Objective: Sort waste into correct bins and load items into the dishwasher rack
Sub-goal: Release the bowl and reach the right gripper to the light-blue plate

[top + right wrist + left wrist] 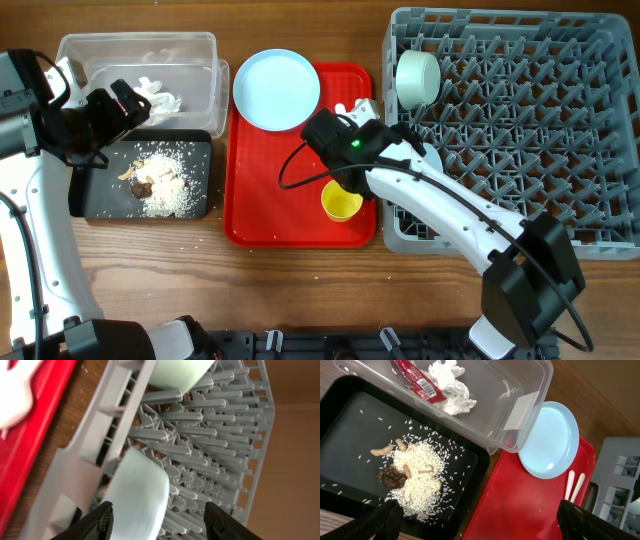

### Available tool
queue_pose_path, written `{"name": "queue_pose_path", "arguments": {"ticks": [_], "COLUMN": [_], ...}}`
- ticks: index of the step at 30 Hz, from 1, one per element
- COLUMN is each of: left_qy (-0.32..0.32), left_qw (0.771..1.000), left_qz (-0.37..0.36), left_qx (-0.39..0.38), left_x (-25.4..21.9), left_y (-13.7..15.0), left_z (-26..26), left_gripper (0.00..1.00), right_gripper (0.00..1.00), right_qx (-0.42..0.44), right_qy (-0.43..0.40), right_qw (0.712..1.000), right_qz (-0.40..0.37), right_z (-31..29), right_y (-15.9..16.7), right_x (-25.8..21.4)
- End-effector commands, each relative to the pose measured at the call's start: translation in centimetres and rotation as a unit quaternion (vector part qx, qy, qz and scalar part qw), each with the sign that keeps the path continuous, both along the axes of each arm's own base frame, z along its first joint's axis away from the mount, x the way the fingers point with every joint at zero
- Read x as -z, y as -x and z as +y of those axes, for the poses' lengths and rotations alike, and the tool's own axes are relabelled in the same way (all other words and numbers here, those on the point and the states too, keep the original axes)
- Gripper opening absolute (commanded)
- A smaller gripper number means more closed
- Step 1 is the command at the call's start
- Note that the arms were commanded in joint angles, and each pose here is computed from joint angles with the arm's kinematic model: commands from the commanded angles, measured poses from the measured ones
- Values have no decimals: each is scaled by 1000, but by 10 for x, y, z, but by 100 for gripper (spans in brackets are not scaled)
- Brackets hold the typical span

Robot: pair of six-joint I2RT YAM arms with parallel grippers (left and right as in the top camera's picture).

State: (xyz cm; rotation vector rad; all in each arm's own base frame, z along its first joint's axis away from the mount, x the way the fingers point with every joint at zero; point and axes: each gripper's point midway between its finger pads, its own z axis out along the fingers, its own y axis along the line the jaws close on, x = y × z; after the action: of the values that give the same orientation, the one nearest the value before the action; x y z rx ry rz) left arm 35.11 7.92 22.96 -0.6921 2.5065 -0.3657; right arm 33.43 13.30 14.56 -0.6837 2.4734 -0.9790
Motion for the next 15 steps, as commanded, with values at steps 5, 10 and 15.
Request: {"name": "queue_pose_path", "arguments": {"ticks": [5, 10, 15], "left_qy": [-3, -3, -3], "left_qw": [1000, 1000, 1000], "left_qz": [-7, -8, -8], "left_qx": [10, 11, 10], "left_x": [-4, -4, -4], "left_y": [-2, -2, -3], "left_z": [0, 0, 0], "left_gripper": [100, 100, 100], "right_gripper": [81, 100, 100], "right_qx": [-36, -202, -215], "right_qy": [-175, -420, -479], "right_qw": [983, 884, 851], "right_qz": [-51, 30, 14], "right_z": [57, 164, 189], "right_y": [-46, -40, -48], "right_x": [-62, -100, -107]}}
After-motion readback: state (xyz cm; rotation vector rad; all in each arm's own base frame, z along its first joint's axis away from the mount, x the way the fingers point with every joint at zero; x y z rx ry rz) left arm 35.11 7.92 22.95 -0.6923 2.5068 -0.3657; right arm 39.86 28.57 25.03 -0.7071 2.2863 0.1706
